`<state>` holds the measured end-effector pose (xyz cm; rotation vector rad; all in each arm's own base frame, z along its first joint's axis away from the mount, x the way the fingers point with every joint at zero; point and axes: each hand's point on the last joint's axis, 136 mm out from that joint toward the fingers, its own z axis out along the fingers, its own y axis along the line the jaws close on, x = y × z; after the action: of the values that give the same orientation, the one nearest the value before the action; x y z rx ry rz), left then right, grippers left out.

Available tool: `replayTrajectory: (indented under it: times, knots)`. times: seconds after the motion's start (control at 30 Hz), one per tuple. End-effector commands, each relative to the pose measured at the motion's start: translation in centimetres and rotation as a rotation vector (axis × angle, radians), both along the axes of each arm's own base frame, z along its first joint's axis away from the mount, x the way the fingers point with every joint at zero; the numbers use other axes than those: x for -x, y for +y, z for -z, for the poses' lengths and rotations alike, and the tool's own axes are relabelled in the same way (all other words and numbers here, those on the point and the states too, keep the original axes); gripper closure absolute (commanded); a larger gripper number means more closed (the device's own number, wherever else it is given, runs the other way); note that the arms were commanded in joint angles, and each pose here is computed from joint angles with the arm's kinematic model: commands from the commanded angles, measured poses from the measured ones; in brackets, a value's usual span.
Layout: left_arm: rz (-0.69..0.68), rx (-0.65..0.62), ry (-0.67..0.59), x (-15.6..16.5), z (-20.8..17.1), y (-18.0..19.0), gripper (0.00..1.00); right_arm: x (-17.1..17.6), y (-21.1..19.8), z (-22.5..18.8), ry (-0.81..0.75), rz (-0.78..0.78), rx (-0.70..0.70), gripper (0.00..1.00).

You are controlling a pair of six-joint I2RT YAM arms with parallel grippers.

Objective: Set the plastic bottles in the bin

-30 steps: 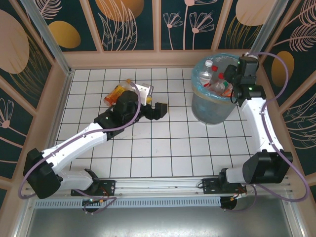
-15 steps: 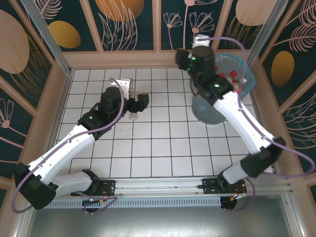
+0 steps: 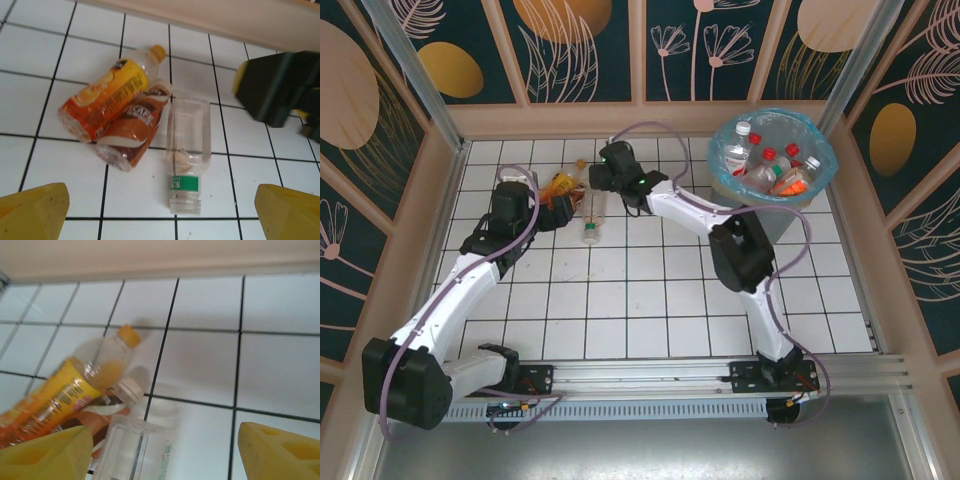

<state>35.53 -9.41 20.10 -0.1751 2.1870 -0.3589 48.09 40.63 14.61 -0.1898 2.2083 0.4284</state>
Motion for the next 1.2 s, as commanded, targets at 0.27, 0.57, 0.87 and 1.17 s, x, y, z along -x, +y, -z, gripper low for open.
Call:
replayTrajectory:
  times: [0.27, 0.57, 0.87, 1.17]
  knots:
    - [-0.001, 0.060, -0.024, 0.0, 0.6, 0.5, 0.03, 0.0, 4.2, 6.4, 0.134, -0.009, -0.068, 0.09]
    - [0.001, 0.057, -0.036, 0.3, 0.6, 0.6, 0.03, 1.6, 3.3, 10.2, 0.250, -0.021, 0.012, 0.13]
    - [0.007, 0.071, -0.040, 0.7, 0.5, 0.5, 0.02, 2.2, 1.7, 7.5, 0.238, -0.039, 0.046, 0.41]
    - [0.068, 0.149, -0.097, 0.8, -3.2, -0.9, 0.06, 4.4, 1.0, -4.4, 0.129, -0.109, -0.035, 0.51]
